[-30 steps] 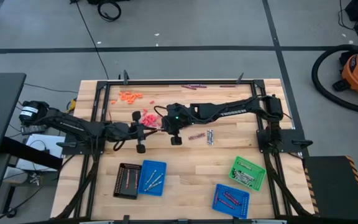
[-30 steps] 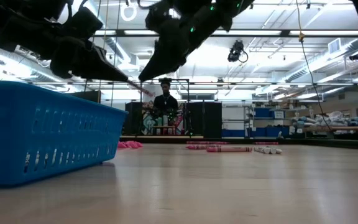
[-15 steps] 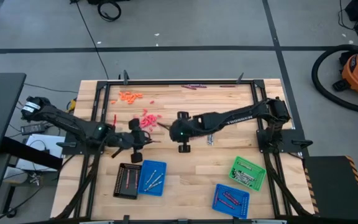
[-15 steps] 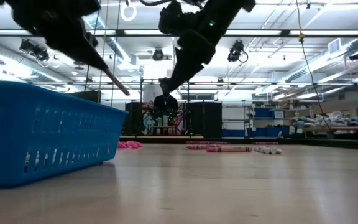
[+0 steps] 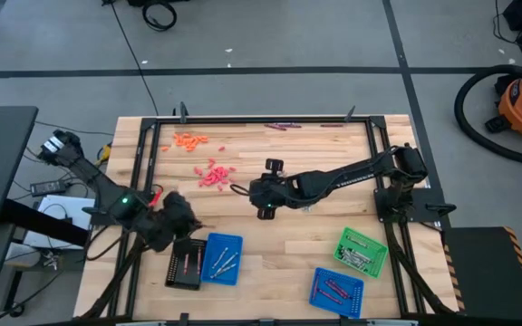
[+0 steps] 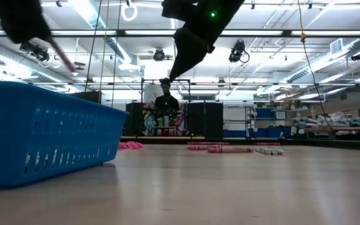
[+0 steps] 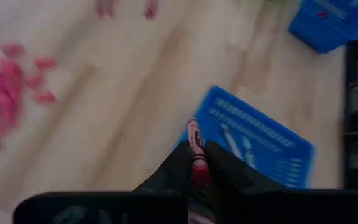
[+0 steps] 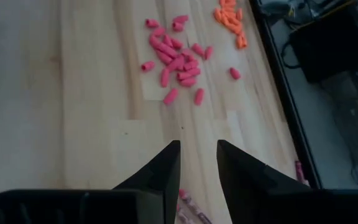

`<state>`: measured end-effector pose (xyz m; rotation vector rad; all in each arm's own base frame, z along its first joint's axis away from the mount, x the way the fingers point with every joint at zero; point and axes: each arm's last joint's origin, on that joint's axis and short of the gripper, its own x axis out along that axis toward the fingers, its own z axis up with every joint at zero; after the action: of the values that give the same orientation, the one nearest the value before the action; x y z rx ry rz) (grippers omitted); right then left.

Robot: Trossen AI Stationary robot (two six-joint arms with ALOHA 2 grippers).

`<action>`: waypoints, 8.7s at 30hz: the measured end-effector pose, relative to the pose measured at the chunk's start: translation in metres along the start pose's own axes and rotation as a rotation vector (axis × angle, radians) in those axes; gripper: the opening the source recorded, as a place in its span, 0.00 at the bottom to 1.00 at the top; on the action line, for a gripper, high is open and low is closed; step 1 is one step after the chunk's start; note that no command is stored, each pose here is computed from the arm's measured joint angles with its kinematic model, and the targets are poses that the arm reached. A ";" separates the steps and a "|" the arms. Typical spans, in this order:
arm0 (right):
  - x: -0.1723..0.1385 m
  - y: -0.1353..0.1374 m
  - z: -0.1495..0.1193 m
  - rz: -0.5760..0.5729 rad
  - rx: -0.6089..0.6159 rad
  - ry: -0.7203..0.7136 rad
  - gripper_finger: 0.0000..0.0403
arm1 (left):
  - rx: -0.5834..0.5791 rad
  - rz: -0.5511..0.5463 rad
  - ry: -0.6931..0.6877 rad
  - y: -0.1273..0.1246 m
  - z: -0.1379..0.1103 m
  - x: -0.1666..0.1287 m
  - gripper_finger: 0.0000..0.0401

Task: Sort crayons
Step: Put the pink crayon into the black bin

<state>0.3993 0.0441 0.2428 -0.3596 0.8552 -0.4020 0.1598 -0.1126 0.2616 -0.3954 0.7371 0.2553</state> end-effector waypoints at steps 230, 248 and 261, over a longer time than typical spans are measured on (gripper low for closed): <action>-0.017 0.012 -0.039 0.392 -0.023 -0.345 0.33 | -0.318 -0.219 0.492 -0.034 -0.027 0.019 0.10; -0.015 0.009 -0.038 0.431 -0.030 -0.364 0.33 | -0.361 -0.074 0.763 -0.033 -0.045 0.040 0.10; -0.015 0.009 -0.038 0.432 -0.030 -0.363 0.33 | -0.328 -0.054 0.828 -0.030 -0.046 0.056 0.32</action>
<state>0.3629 0.0535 0.2255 -0.2557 0.5612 0.0781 0.1835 -0.1547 0.1999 -0.8531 1.5017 0.1545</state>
